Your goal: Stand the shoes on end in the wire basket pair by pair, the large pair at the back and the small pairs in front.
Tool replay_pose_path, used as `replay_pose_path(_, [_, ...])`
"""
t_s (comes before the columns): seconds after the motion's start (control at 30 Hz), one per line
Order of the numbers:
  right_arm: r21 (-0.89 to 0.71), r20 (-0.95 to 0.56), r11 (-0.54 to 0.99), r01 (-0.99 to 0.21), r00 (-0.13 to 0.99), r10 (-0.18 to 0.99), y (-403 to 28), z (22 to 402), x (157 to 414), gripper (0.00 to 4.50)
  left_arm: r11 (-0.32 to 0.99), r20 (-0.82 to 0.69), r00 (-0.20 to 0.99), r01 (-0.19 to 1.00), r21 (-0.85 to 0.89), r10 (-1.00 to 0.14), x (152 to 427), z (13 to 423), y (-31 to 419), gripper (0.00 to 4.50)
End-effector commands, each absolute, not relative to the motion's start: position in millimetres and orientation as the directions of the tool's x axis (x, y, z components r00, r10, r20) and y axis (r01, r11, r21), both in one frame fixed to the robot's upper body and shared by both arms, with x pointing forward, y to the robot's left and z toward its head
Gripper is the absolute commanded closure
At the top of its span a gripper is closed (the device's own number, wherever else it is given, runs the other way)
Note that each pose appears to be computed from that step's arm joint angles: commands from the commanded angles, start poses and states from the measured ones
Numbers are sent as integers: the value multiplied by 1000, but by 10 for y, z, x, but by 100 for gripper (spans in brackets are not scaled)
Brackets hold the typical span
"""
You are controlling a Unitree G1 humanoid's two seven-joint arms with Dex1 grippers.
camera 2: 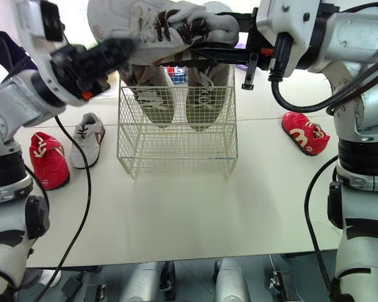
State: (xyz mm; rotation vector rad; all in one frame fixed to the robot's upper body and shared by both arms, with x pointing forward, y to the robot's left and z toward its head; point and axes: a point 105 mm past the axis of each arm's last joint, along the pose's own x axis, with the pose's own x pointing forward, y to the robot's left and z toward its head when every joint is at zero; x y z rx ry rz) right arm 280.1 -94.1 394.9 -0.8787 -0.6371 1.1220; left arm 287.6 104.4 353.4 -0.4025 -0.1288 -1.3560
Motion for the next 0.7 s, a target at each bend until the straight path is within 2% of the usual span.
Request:
replay_pose_path(0.03, [-881,34,164,-444,288,957,-929,4072,2662,391,154,363,204,975,-162,-909,2834,3693,1108,278])
replay_pose_path(0.1, [-876,33,163,-453,282,959,-924,4063,2651,391,138,386,192,977,-162,-902,2820,3727,1122,379])
replay_pose_path(0.13, [-873,34,165,-458,282,959,-924,4057,2648,391,132,399,190,977,-168,-897,2816,3734,1130,414])
replay_pose_path(0.17, [-870,33,167,-463,284,958,-928,4049,2647,391,120,418,185,977,-177,-889,2812,3745,1139,425])
replay_pose_path(0.47, [-856,49,186,-483,282,958,-937,4048,2634,391,83,467,168,977,-196,-868,2748,3770,1161,425])
replay_pose_path(0.53, [-857,49,187,-480,286,957,-939,4044,2647,391,63,495,156,978,-200,-855,2729,3813,1238,322])
replay_pose_path(0.57, [-857,48,187,-480,288,956,-942,4038,2655,391,71,498,160,979,-193,-852,2725,3828,1280,287])
replay_pose_path(0.7, [-857,40,185,-480,296,954,-956,4020,2676,391,156,470,209,976,-149,-857,2761,3859,1384,82])
